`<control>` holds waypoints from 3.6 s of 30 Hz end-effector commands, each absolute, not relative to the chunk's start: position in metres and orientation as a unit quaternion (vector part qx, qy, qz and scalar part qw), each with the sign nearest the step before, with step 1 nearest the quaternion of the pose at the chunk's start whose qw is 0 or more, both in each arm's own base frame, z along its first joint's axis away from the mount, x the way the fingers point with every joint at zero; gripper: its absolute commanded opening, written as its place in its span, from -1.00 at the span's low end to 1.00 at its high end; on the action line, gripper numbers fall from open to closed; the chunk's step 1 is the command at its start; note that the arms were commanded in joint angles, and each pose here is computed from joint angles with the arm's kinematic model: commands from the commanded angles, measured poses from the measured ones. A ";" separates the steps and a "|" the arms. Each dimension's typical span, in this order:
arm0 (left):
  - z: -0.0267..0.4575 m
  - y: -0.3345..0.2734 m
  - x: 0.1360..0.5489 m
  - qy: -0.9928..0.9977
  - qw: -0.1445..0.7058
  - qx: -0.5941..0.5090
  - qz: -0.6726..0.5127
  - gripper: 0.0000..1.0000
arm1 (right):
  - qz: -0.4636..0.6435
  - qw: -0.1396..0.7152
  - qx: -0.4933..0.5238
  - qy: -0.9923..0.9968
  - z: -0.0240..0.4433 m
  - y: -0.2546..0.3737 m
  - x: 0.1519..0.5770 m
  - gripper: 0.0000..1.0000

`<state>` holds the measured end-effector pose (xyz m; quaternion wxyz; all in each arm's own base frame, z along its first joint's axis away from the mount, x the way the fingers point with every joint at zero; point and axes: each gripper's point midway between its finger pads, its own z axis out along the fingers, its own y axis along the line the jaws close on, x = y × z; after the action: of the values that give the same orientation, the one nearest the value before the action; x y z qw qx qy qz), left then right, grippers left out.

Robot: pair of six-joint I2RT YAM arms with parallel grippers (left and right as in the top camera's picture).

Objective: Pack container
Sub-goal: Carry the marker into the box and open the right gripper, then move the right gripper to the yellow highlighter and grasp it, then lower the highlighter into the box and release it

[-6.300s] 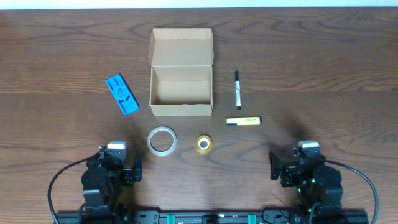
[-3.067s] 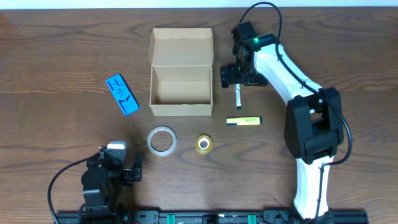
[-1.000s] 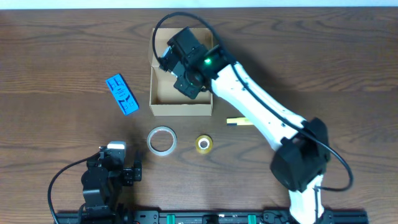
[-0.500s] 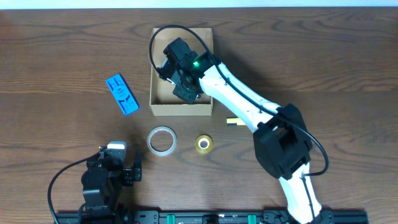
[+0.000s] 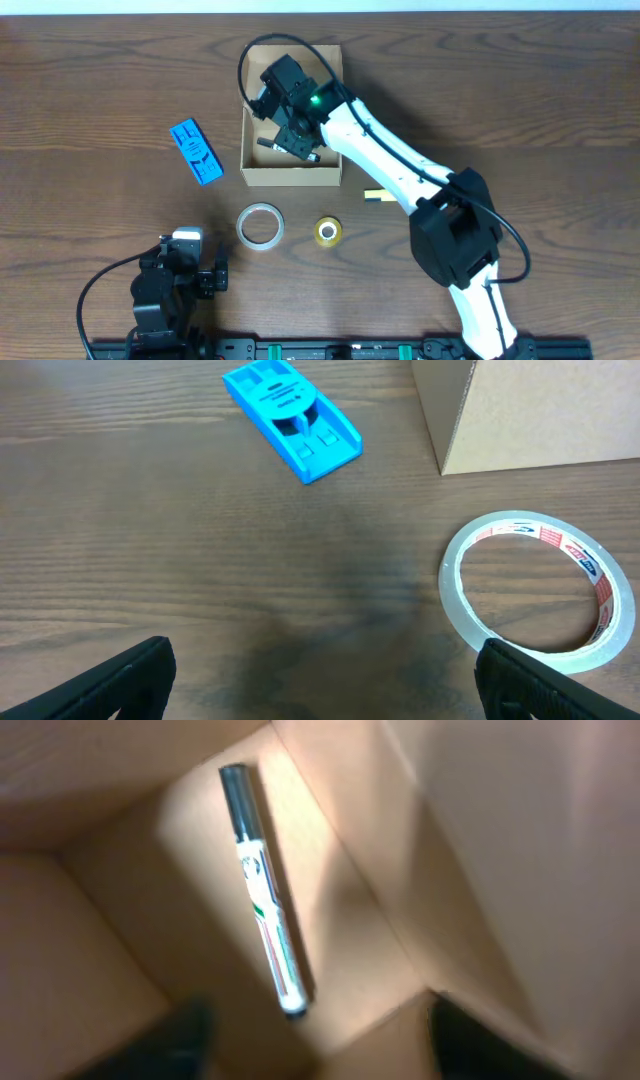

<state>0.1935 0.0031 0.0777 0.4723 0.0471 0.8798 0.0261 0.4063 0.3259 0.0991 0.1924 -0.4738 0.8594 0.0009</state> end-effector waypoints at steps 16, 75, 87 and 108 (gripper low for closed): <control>0.075 0.005 0.193 0.881 0.471 0.040 0.028 0.91 | 0.085 0.167 -0.442 0.878 0.200 0.196 0.340 0.98; 0.075 0.005 0.193 0.881 0.471 0.040 0.028 0.91 | 0.048 0.036 -0.317 0.946 -0.011 0.121 0.276 -0.46; 0.075 0.005 0.193 0.881 0.471 0.040 0.028 0.91 | 0.075 0.079 -0.302 0.947 0.037 0.154 0.295 -0.82; 0.075 0.005 0.193 0.881 0.471 0.040 0.028 0.91 | 0.093 0.267 -0.424 0.860 0.184 0.262 0.386 -0.90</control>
<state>0.1936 0.0031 0.0776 0.4723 0.0471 0.8798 0.0261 0.3802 0.2412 0.2073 0.2906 -0.3842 0.8711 0.0955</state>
